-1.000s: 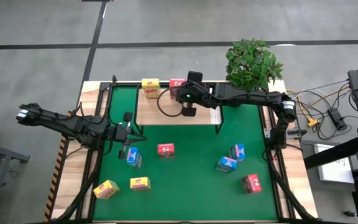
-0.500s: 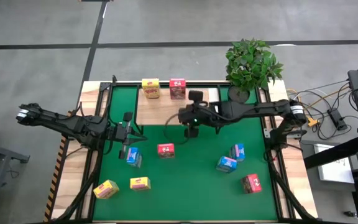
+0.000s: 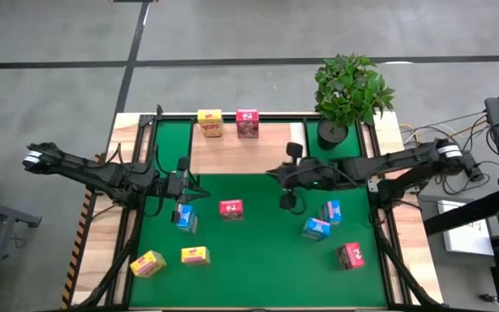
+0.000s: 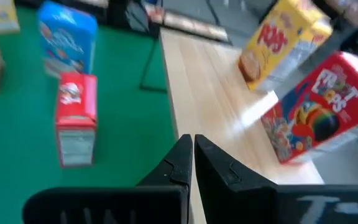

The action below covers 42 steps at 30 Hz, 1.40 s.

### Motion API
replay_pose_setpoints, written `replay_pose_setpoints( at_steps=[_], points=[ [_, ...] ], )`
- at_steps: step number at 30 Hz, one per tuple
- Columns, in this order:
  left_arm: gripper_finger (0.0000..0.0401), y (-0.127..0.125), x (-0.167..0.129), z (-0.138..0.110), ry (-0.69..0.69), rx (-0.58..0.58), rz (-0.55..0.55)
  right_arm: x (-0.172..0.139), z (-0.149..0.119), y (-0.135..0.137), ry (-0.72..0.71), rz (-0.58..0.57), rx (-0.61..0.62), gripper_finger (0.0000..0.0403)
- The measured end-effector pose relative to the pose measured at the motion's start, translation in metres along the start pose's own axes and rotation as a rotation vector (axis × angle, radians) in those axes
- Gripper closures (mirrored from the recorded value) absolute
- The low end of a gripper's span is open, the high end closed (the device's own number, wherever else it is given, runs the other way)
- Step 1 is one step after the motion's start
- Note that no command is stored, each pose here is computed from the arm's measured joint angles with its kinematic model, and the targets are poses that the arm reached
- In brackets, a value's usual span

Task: Stack cereal on shelf
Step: Put the top left blue cereal box on the shelf

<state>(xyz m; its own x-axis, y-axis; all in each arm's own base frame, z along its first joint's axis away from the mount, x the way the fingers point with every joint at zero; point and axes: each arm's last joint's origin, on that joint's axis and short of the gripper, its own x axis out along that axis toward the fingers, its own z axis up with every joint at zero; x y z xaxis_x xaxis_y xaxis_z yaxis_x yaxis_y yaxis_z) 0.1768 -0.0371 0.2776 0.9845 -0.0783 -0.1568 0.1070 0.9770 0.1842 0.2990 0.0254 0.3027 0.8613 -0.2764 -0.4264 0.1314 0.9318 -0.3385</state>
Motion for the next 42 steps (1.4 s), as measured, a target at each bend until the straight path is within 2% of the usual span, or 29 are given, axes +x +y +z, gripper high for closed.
replay_pose_setpoints(
  at_steps=[10, 16, 19, 23, 27, 30, 33, 39, 42],
  points=[
    [0.0401, 0.000, 0.004, 0.001, -0.017, -0.098, 0.002, -0.027, -0.035, -0.002, -0.245, -0.019, 0.028, 0.0394],
    [0.0401, 0.000, 0.003, 0.001, -0.019, -0.139, 0.002, -0.041, -0.046, -0.005, -0.364, -0.026, 0.032, 0.0394],
    [0.0401, 0.000, 0.003, 0.001, -0.019, -0.208, 0.016, -0.048, -0.054, -0.006, -0.399, -0.035, 0.031, 0.0394],
    [0.0401, 0.002, 0.004, 0.000, 0.008, -0.338, 0.100, -0.056, -0.065, -0.006, -0.460, -0.016, 0.034, 0.0394],
    [0.0401, 0.004, 0.003, 0.006, 0.094, -0.467, 0.121, -0.063, -0.077, -0.006, -0.526, 0.002, 0.031, 0.0394],
    [0.0401, 0.007, 0.003, 0.019, 0.168, -0.546, 0.178, -0.070, -0.083, -0.008, -0.567, -0.016, 0.016, 0.0394],
    [0.0401, 0.009, 0.001, 0.029, 0.300, -0.621, 0.226, -0.077, -0.087, -0.010, -0.592, -0.026, 0.018, 0.0394],
    [0.0401, 0.012, -0.010, 0.039, 0.628, -0.965, 0.429, -0.085, -0.094, -0.012, -0.615, -0.036, 0.016, 0.0394],
    [0.0401, 0.008, -0.008, 0.042, 0.764, -1.144, 0.458, -0.087, -0.099, -0.012, -0.616, -0.038, 0.014, 0.0394]
  ],
)
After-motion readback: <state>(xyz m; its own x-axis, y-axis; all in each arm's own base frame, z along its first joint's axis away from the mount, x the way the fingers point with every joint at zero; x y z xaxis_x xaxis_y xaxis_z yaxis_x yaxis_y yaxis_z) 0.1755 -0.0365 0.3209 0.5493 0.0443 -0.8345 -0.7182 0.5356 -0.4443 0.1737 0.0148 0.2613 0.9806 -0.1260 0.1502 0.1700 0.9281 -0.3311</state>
